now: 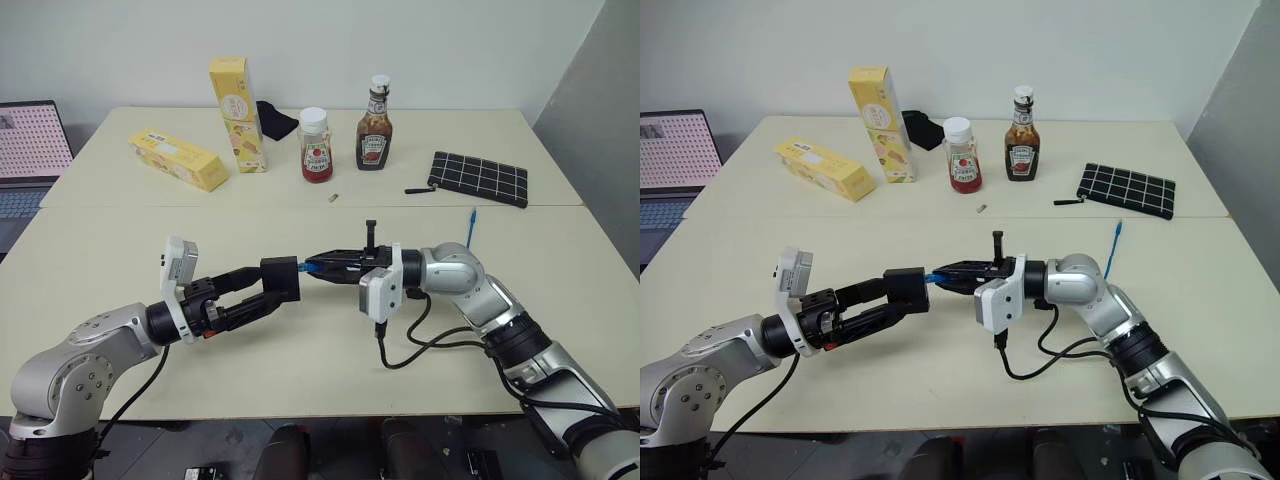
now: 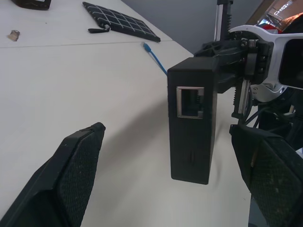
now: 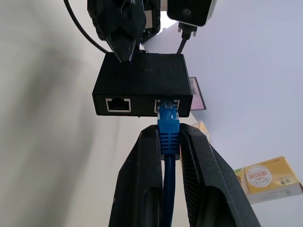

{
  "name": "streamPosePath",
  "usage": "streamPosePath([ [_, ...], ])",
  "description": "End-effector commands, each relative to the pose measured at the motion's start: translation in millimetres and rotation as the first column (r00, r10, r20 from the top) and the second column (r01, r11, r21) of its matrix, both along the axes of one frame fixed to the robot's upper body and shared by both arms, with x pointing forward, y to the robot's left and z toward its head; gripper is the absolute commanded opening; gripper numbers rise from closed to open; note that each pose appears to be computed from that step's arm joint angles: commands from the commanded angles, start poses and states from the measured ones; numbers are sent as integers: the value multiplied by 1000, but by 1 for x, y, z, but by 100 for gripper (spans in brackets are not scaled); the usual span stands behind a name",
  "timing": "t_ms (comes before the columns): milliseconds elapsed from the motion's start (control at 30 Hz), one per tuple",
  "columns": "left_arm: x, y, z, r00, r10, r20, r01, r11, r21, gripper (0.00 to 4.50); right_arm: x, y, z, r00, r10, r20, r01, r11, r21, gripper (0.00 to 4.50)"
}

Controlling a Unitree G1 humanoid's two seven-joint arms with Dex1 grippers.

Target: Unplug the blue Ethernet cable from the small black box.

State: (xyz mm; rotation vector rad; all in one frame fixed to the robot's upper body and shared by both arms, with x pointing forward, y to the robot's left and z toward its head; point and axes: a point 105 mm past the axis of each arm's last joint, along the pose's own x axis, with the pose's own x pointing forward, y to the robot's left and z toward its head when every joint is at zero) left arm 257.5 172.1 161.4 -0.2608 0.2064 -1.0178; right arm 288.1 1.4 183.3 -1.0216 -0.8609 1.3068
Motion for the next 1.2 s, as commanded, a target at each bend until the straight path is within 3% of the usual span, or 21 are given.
streamPosePath([
  [33, -2, -7, 13, 998, -47, 34, 49, 998, -46, 450, -5, 3, 25, 993, 43, 113, -53, 995, 79, 24],
  [67, -2, -7, 14, 998, -50, 35, 52, 997, -51, 450, -5, 4, 25, 992, 47, 119, -57, 995, 80, 24],
  [100, -2, -8, 15, 998, -54, 34, 56, 997, -60, 414, -6, 4, 25, 991, 52, 127, -63, 995, 80, 24],
  [633, -6, -8, 17, 995, -90, 30, 92, 994, -64, 97, -9, 5, 17, 972, 83, 218, -107, 989, 99, 24],
  [833, -6, -9, 12, 995, -97, 16, 98, 994, -55, 79, -11, 3, 16, 964, 93, 250, -120, 988, 93, 14],
  [900, -5, -9, 10, 995, -101, 14, 102, 993, -53, 79, -10, 1, 17, 967, 85, 240, -112, 989, 100, 84],
  [933, -5, -10, 10, 995, -103, 14, 103, 993, -52, 79, -9, 0, 17, 969, 84, 232, -109, 989, 98, 87],
  [967, -5, -10, 10, 995, -104, 15, 104, 993, -52, 79, -8, -2, 17, 973, 77, 219, -100, 990, 95, 123],
  [1133, 2, -13, 12, 992, -114, 50, 116, 993, -34, 79, -9, -20, 9, 988, 65, 142, -68, 998, 19, 211],
  [1200, 6, -15, 12, 991, -113, 70, 115, 993, -24, 79, -13, -28, 1, 997, 60, 50, -58, 998, -37, 258],
])
